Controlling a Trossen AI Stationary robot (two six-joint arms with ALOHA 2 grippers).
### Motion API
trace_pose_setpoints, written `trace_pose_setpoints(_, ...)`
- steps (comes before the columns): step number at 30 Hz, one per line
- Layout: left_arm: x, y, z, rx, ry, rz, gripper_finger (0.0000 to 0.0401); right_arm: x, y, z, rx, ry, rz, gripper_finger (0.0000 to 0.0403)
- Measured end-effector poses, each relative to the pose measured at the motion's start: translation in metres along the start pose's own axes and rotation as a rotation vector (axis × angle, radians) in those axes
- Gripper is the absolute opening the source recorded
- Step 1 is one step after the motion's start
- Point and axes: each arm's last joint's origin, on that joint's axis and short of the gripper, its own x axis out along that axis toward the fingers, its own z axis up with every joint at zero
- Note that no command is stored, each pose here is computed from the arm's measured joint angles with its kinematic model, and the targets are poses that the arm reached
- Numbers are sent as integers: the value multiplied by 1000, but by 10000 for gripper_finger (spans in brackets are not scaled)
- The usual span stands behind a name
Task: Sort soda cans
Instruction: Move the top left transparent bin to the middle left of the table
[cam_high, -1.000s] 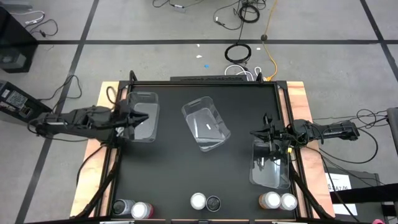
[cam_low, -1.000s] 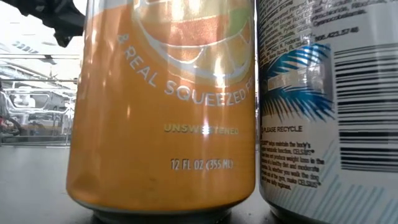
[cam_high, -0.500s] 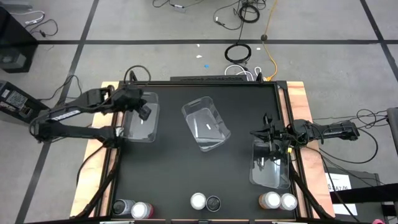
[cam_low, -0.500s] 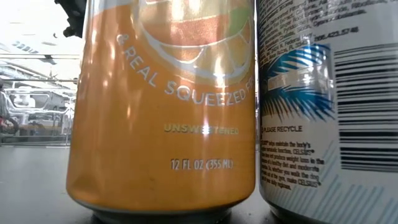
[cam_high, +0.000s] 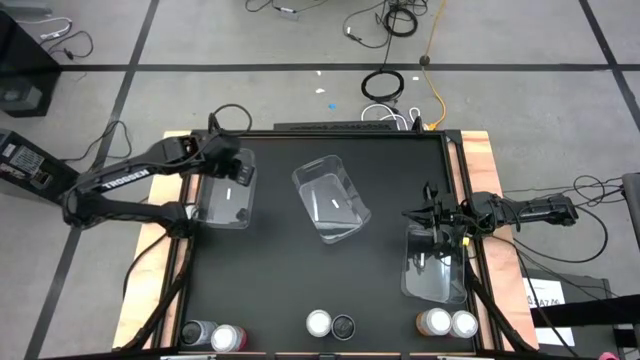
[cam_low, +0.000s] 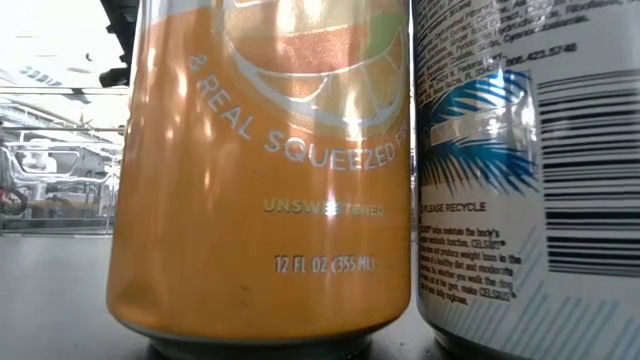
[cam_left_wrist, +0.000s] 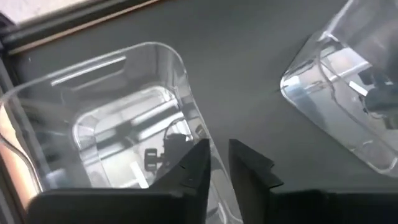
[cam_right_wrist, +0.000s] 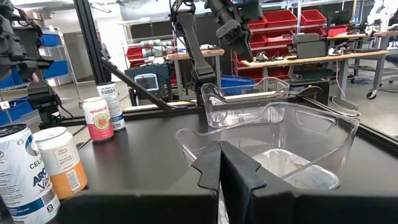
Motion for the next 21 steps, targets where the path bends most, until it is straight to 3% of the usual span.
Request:
trace_pose_setpoints(9,28,-10,5,-29,83,77,159,0,0,0,0,0,0,0)
trace_pose_setpoints(21,57,-22,6,-29,189,109,164,0,0,0,0,0,0,0)
